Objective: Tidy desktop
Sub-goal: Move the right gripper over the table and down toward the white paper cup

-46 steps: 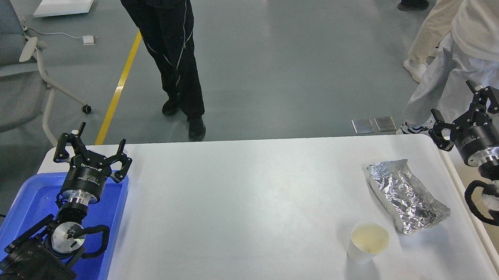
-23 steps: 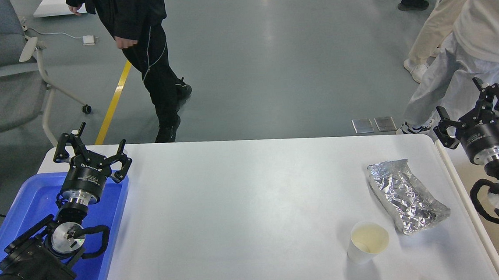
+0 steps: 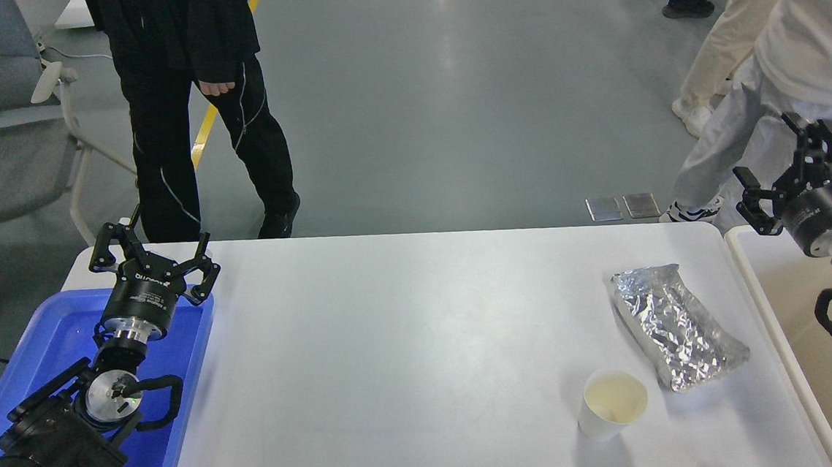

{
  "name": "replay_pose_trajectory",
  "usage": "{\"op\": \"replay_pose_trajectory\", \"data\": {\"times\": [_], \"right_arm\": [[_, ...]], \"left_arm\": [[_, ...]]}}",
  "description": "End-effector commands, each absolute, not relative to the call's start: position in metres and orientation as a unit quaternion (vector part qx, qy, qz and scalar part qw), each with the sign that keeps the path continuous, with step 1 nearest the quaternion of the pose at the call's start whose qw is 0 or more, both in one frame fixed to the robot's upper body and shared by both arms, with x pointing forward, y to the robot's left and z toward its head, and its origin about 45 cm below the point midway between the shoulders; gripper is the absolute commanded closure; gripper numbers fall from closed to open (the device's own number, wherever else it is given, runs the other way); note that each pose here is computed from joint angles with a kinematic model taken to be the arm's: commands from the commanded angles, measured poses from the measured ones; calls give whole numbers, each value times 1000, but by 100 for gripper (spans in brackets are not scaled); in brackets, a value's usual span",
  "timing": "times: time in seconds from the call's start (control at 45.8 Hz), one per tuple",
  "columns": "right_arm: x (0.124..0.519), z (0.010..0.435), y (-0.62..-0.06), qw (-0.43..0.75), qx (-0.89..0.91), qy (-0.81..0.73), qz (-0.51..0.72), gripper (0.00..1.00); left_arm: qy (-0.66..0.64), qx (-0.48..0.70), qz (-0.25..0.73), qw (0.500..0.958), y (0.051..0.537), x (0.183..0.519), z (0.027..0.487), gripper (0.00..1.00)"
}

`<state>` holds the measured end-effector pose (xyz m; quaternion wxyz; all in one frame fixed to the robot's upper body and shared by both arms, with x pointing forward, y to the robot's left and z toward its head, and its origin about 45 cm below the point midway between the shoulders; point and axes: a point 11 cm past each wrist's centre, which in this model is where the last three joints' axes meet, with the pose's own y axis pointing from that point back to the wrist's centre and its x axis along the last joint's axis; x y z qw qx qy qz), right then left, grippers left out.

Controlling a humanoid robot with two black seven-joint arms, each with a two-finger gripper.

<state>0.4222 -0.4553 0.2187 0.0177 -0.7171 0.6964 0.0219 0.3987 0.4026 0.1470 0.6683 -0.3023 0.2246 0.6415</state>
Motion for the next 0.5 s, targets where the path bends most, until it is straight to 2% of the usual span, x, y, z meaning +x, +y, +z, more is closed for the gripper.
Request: {"op": "replay_pose_trajectory", "data": {"times": [0.0, 0.262, 0.48], "right_arm": [[427, 237, -460, -182, -765, 613, -78, 0], [429, 262, -456, -416, -772, 435, -206, 0], [422, 280, -406, -489, -775, 254, -310, 0]], "left_arm": [[225, -302, 642, 668, 403, 398, 147, 0], [224, -302, 641, 669, 403, 399, 148, 0], [225, -302, 642, 668, 403, 398, 147, 0]]}}
